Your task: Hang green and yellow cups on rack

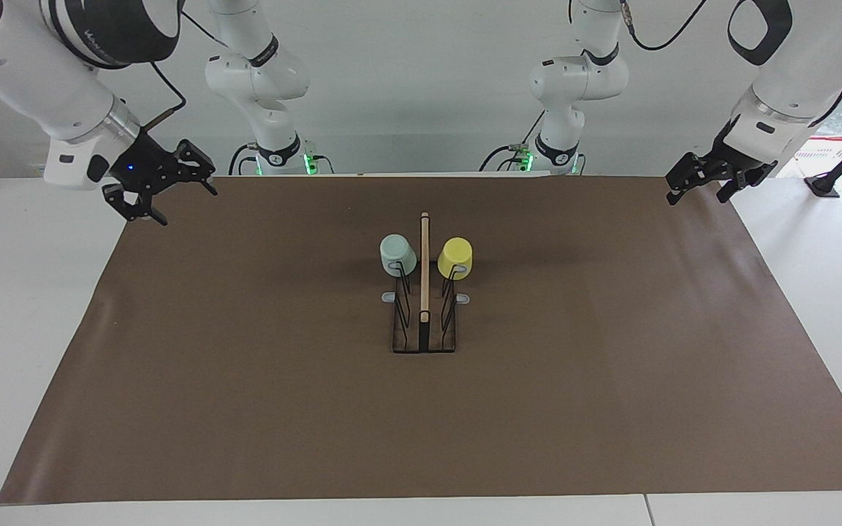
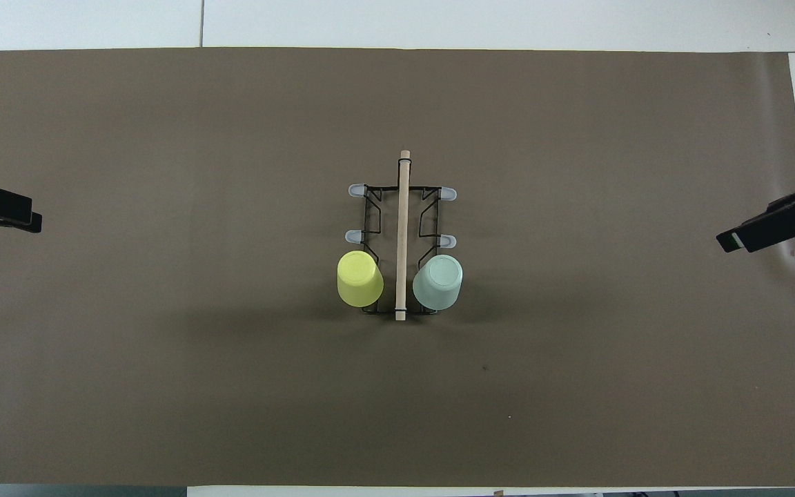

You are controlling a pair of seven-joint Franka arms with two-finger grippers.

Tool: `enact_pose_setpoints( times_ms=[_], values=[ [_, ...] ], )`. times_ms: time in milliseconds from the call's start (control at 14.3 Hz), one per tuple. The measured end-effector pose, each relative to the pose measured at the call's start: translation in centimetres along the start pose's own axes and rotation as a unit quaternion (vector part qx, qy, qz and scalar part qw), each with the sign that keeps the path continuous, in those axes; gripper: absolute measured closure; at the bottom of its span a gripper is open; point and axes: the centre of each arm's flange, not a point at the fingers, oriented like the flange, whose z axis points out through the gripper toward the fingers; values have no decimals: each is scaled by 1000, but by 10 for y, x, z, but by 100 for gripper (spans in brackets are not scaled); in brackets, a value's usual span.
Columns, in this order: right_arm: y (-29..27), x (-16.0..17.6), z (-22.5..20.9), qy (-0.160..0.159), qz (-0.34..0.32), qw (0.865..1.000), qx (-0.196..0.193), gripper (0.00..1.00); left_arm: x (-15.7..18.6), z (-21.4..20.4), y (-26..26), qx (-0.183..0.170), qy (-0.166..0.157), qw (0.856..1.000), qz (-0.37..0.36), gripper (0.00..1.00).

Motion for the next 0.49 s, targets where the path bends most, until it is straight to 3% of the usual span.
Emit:
enact_pose_setpoints(
  times_ms=[70,279,488],
  values=[
    [-5,-5,-4,-6,29,1000,-10,0,0,0,0,0,0,1000,0,0],
    [-4,-8,-13,-10,82,993,-86,0,0,0,0,0,0,1000,0,0],
    [1,-10,-8,-13,142,985,-96,0,0,0,0,0,0,1000,0,0]
  ],
)
